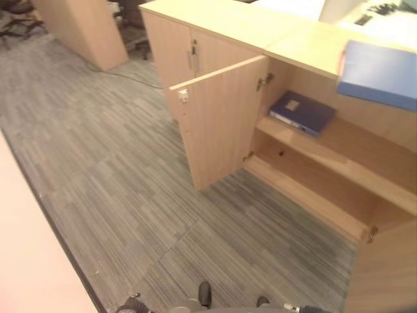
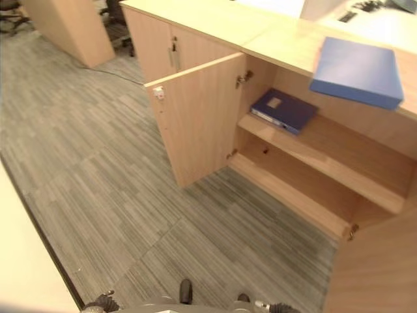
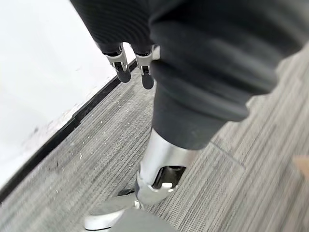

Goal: Put the empty folder in the office cabinet

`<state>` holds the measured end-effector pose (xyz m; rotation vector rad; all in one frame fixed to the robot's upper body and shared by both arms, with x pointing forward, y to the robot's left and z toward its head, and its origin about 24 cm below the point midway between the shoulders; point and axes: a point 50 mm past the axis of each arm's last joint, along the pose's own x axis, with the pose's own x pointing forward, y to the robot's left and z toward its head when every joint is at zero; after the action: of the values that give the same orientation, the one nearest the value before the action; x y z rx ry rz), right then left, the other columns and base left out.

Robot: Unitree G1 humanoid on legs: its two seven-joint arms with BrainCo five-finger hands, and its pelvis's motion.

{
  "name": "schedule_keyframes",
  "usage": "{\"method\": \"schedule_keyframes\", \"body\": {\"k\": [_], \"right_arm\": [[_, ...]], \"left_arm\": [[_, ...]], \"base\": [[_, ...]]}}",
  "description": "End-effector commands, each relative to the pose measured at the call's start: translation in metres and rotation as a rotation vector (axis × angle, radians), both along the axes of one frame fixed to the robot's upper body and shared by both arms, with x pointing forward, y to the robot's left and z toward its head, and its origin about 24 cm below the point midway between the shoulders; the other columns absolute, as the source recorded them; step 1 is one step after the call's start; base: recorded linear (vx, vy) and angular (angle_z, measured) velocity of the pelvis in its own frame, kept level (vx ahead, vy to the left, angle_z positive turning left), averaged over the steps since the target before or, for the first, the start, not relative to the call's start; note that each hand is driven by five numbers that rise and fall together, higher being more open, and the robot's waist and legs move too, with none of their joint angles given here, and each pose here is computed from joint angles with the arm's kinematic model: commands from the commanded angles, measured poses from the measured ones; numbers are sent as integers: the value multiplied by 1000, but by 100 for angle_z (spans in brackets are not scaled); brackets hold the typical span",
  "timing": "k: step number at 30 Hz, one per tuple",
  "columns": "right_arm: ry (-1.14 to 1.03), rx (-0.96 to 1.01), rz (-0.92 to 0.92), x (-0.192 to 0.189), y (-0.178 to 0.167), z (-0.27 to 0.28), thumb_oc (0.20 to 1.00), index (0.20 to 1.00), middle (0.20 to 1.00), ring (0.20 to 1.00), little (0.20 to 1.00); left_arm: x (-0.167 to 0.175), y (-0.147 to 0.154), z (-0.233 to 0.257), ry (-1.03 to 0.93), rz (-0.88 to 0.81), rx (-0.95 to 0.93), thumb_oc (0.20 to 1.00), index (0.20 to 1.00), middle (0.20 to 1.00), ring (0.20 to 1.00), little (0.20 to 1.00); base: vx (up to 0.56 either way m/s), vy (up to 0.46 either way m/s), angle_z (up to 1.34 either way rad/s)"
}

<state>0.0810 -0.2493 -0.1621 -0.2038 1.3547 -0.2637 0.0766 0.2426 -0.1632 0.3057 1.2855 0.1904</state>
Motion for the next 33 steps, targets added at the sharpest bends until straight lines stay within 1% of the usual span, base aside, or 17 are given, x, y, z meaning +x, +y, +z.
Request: {"method": "schedule_keyframes", "body": {"k": [1,6,8,14,16,19,24,33], "right_arm": [[-15,-32,-25,3,-12,4,1000,1000,1000,1000,1000],[-44,-39,-5,15,-9,6,1000,1000,1000,1000,1000],[-23,-41,-13,9,-7,4,1000,1000,1000,1000,1000],[41,-48,-4,-10,-6,0,1000,1000,1000,1000,1000],[29,-50,-6,-7,-7,1,1000,1000,1000,1000,1000],[10,-60,-10,-1,-10,3,1000,1000,1000,1000,1000],[18,-83,40,0,-16,5,1000,1000,1000,1000,1000],[55,-112,109,-3,-20,6,1000,1000,1000,1000,1000]], "left_arm": [[-12,7,-1,61,-9,17,1000,1000,1000,1000,1000],[5,4,1,17,-35,14,1000,1000,1000,1000,1000],[16,-1,3,-9,-80,12,1000,1000,1000,1000,1000],[23,-15,1,-38,-80,-35,1000,1000,1000,1000,1000],[24,-16,1,-41,-71,-41,1000,1000,1000,1000,1000],[27,-23,1,-90,52,-97,1000,1000,1000,1000,1000],[32,-27,2,-117,21,-114,1000,1000,1000,1000,1000],[48,-34,6,-163,-38,-125,1000,1000,1000,1000,1000]], "base": [[158,77,-88],[162,-73,-93],[200,-154,-27],[252,-257,-9],[147,-236,-8],[135,-195,-30],[187,8,-30],[214,127,-32]]}}
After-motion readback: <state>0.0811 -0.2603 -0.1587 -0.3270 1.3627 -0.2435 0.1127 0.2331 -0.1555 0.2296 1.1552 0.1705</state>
